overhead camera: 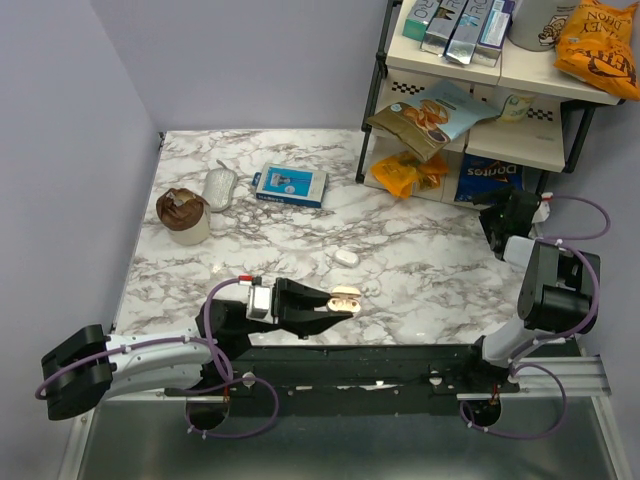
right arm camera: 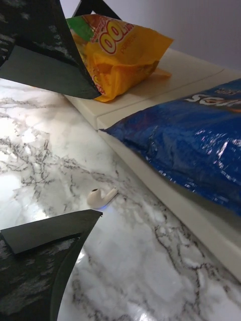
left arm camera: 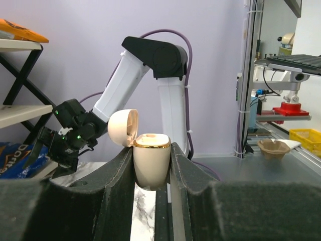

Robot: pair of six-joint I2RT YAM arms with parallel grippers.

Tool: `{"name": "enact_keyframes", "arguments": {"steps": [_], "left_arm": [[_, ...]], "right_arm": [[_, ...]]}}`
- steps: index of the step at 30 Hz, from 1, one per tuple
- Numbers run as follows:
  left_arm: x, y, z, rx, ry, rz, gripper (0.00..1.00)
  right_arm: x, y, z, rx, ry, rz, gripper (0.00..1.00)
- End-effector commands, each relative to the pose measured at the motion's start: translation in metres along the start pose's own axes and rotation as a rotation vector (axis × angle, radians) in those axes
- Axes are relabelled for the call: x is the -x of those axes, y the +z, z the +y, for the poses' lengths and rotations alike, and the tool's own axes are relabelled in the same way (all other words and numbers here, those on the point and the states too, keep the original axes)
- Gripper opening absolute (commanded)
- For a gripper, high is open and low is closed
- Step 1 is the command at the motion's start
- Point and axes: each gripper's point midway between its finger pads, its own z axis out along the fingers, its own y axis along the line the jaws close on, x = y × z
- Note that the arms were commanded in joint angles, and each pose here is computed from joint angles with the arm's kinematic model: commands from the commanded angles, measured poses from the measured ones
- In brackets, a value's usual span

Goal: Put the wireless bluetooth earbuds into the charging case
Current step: Move the earbud to the center of the board.

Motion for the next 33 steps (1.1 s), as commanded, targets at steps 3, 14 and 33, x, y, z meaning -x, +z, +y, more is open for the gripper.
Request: {"name": "enact_keyframes", "arguments": {"steps": [3, 14, 33], "left_arm": [[0.017, 0.008, 0.002, -0.001, 0.077, -0.053, 0.00], [0.014, 0.013, 0.003, -0.012, 0.082, -0.046, 0.00], [0.016, 0.012, -0.001, -0.026, 0.058, -0.052, 0.00]], "right_arm": [[0.001, 0.015, 0.011, 0.013, 0.005, 0.044, 1.00], [-0.029, 0.020, -0.008, -0.031, 0.014, 0.166, 1.00], [-0.068, 0.021, 0.005, 0.001, -0.134, 0.298, 1.00]]}}
